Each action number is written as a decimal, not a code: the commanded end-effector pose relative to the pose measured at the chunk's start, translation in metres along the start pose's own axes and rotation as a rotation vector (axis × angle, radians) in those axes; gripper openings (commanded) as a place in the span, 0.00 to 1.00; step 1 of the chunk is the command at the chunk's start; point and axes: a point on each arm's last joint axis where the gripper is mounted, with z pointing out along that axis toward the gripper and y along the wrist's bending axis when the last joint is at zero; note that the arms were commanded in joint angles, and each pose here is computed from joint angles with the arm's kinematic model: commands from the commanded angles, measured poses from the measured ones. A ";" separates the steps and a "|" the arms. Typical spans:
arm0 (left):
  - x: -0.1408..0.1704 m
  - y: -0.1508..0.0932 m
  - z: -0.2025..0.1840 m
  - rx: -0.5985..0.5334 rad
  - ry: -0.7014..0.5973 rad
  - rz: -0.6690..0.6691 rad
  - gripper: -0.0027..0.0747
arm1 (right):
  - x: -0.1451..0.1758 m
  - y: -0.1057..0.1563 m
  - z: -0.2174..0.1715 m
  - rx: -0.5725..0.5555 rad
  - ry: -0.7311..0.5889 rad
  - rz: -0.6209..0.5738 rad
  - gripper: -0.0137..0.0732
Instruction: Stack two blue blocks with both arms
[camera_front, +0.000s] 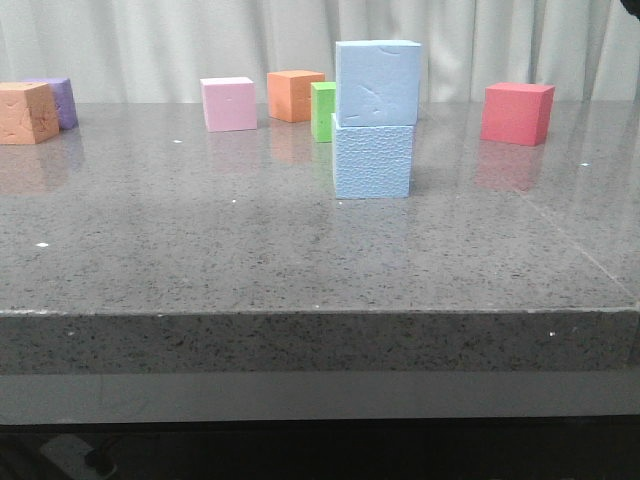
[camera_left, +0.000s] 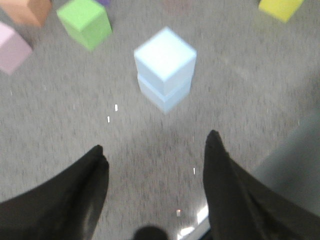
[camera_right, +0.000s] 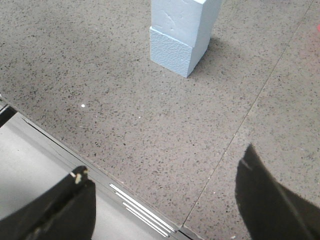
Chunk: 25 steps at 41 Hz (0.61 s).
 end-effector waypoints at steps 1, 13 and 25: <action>0.020 -0.004 -0.022 -0.003 -0.080 -0.018 0.51 | -0.012 -0.001 -0.006 0.006 -0.088 -0.005 0.83; 0.092 -0.011 -0.030 -0.009 -0.217 -0.098 0.42 | -0.012 -0.001 -0.006 0.006 -0.088 -0.005 0.83; 0.149 -0.017 -0.027 0.007 -0.271 -0.116 0.36 | -0.012 -0.001 -0.006 0.006 -0.088 -0.005 0.83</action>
